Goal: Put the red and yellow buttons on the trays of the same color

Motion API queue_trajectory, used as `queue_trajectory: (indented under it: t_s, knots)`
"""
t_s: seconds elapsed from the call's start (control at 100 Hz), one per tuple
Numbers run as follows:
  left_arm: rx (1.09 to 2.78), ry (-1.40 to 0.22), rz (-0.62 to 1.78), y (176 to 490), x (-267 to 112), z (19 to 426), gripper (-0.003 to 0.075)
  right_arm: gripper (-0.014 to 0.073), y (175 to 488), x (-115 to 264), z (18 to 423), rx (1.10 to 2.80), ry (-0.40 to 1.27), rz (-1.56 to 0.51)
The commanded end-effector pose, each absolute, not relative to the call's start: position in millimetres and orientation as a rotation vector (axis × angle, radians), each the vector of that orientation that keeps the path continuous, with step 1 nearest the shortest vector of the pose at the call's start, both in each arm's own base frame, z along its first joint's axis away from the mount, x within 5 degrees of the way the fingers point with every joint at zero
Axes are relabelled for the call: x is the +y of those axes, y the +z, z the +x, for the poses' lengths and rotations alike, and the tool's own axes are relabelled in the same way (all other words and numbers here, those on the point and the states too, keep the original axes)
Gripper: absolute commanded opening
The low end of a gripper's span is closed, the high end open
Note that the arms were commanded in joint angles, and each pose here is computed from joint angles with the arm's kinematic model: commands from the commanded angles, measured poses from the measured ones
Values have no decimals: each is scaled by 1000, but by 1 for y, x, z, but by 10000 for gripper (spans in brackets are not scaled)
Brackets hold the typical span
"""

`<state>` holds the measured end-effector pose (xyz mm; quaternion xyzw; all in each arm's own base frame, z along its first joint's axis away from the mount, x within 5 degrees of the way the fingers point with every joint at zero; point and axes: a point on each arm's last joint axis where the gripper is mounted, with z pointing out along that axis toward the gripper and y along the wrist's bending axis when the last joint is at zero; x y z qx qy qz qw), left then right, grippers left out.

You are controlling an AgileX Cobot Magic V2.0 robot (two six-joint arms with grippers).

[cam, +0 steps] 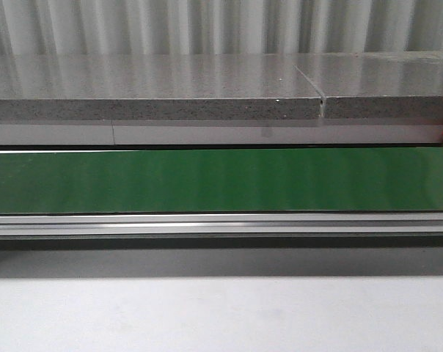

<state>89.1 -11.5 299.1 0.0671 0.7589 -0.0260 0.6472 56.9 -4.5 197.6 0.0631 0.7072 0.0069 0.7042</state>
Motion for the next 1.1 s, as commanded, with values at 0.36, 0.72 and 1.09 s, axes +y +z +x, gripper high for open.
queue_trajectory:
  t_s: [0.36, 0.72, 1.09]
  knots:
    - [1470, -51, 63, 248, -5, 62, -21, -115, 210, -5, 55, 1473, 0, 124]
    - [1439, -55, 65, 204, -4, 54, -21, -115, 210, -5, 55, 1477, 0, 124]
    - [1434, -55, 65, 205, -4, 54, -21, -115, 210, -5, 55, 1477, 0, 124]
